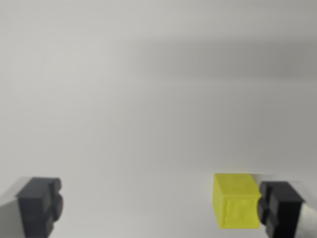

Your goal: Pick yellow cube

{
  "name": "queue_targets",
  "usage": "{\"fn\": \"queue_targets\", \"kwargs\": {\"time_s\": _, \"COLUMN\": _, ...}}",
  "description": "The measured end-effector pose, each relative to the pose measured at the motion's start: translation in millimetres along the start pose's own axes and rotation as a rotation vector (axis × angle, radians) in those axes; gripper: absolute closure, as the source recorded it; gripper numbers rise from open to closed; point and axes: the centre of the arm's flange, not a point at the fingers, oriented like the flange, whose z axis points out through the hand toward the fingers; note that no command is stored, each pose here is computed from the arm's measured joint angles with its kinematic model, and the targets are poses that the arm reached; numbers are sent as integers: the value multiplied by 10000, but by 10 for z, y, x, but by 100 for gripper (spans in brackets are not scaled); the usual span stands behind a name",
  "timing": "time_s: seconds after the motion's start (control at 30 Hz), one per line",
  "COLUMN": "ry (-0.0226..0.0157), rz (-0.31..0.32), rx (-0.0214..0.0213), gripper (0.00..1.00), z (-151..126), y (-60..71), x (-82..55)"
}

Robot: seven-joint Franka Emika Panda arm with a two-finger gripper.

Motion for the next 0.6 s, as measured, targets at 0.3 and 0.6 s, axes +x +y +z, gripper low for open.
{"fn": "queue_targets", "kwargs": {"time_s": 0.3, "ry": 12, "rz": -62, "rx": 10, "gripper": 0, "z": 229, "y": 225, "x": -39}}
{"fn": "queue_targets", "kwargs": {"time_s": 0.6, "ry": 28, "rz": -126, "rx": 22, "gripper": 0, "z": 456, "y": 449, "x": -78}}
